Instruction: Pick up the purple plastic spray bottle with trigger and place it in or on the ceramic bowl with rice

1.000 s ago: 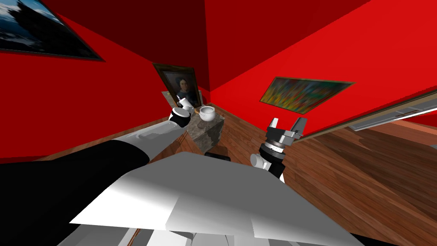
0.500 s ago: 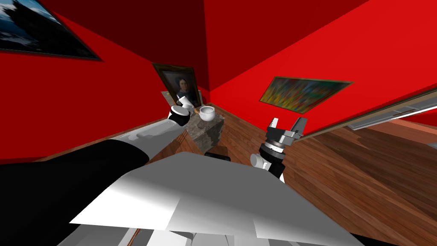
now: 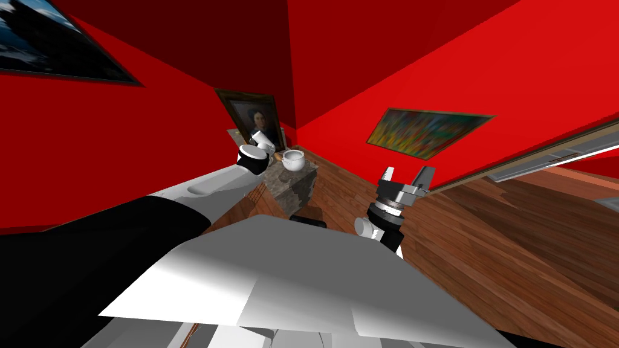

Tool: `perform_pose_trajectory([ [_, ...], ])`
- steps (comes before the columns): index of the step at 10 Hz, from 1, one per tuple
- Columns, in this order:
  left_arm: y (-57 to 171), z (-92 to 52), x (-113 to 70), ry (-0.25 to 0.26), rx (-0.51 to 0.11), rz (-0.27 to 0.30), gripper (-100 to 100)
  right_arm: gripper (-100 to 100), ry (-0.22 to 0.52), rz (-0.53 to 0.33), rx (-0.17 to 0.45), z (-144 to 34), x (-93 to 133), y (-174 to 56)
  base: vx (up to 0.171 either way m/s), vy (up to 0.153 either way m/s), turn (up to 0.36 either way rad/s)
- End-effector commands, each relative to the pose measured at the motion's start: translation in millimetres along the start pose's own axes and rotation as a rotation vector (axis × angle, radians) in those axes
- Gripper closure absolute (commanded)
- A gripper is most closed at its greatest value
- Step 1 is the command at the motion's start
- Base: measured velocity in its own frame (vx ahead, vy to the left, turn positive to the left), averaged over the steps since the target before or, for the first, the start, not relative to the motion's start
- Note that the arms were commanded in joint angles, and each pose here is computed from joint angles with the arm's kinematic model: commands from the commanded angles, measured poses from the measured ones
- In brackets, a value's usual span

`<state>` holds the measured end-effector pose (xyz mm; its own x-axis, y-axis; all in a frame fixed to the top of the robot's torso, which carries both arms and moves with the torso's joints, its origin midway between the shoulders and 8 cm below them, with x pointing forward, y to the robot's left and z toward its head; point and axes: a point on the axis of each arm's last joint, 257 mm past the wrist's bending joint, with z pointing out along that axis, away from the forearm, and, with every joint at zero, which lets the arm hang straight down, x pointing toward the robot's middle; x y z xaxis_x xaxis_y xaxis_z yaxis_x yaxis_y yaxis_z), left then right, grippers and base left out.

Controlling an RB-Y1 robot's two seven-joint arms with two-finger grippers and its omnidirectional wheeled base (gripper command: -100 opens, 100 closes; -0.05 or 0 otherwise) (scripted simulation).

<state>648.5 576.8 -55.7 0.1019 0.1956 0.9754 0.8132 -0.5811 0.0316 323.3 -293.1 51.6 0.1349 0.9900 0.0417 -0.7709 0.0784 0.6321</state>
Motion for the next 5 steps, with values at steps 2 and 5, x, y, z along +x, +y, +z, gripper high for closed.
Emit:
perform_pose_trajectory([
  [2,0.1,-0.2,0.8,0.000,0.001,0.004,0,0,0.000,0.000,0.000,0.0,0.0,0.0,-0.004,0.003,-0.004],
  [5,0.0,-0.2,0.7,0.000,0.001,0.004,0,0,0.000,0.000,0.000,0.0,0.0,0.0,0.000,0.000,0.000],
])
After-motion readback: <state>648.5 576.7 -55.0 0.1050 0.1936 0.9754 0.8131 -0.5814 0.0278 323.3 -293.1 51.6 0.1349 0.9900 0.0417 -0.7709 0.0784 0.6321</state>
